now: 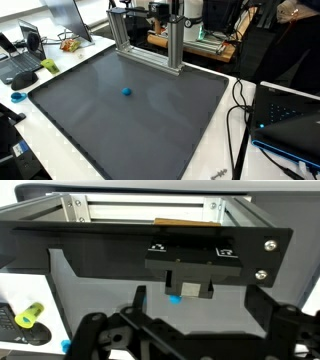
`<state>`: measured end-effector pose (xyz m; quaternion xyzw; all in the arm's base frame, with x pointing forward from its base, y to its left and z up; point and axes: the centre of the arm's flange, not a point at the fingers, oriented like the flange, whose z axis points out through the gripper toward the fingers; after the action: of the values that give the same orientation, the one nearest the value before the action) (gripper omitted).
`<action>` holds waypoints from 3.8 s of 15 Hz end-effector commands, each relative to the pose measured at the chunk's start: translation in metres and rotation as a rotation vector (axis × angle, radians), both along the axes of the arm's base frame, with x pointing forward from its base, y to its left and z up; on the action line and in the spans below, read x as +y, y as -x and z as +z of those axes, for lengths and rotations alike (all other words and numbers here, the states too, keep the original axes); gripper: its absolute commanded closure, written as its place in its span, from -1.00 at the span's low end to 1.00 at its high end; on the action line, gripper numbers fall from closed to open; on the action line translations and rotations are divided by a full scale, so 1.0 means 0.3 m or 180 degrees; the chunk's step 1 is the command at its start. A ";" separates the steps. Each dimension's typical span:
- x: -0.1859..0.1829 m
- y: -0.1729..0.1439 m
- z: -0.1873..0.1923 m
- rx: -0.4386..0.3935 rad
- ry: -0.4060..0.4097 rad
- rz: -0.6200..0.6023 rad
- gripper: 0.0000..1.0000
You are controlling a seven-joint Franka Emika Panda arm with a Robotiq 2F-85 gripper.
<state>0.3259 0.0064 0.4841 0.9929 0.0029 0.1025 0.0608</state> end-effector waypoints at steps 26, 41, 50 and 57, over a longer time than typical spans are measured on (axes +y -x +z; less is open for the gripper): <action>-0.057 -0.157 -0.169 0.0541 -0.0196 -0.0005 -1.00; -0.033 -0.123 -0.187 0.0749 -0.0226 -0.0037 -1.00; -0.039 -0.120 -0.202 0.0672 -0.0214 -0.0022 -1.00; -0.045 -0.122 -0.227 0.0654 -0.0207 -0.0036 -0.39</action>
<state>0.3661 -0.0052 0.4217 0.9994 -0.0018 -0.0054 0.0339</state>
